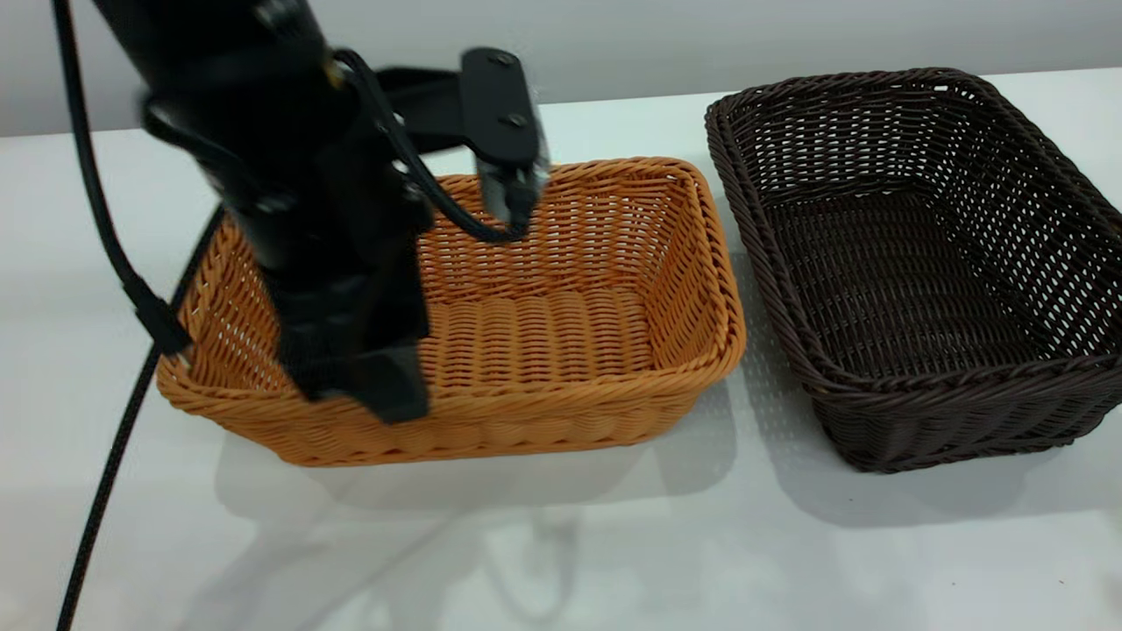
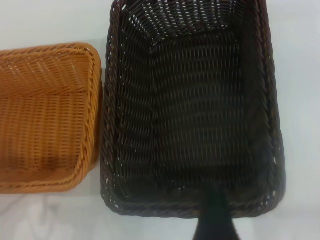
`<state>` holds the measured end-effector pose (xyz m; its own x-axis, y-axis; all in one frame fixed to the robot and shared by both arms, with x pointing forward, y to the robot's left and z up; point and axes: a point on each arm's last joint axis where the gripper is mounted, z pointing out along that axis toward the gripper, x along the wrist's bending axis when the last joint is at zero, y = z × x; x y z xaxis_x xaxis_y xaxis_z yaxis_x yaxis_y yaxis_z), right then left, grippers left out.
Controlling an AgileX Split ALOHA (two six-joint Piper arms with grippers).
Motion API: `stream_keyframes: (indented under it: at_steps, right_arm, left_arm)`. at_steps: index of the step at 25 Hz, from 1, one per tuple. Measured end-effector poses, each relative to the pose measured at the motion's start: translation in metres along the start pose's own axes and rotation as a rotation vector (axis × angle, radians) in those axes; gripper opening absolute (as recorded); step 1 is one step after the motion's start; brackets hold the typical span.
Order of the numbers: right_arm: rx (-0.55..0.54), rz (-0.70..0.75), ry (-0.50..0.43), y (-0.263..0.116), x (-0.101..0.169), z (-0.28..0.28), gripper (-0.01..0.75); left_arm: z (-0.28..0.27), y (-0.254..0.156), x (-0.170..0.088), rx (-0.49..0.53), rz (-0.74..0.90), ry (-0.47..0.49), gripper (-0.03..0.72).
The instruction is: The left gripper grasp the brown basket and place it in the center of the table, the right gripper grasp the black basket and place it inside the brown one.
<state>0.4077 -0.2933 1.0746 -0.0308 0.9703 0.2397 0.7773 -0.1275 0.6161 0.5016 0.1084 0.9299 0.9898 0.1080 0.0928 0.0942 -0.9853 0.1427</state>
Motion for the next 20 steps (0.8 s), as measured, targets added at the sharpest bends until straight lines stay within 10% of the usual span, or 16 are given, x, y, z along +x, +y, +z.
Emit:
stream_keyframes:
  at_steps: [10, 20]
  right_arm:
    - [-0.005, 0.094, 0.1, 0.0, 0.009, 0.001, 0.44]
    - [0.027, 0.642, 0.311, -0.016, 0.019, 0.019, 0.44]
  left_arm:
    - [-0.083, -0.006, -0.021, -0.123, -0.199, 0.028, 0.426]
    - [-0.167, -0.015, -0.042, -0.41, -0.225, 0.222, 0.426]
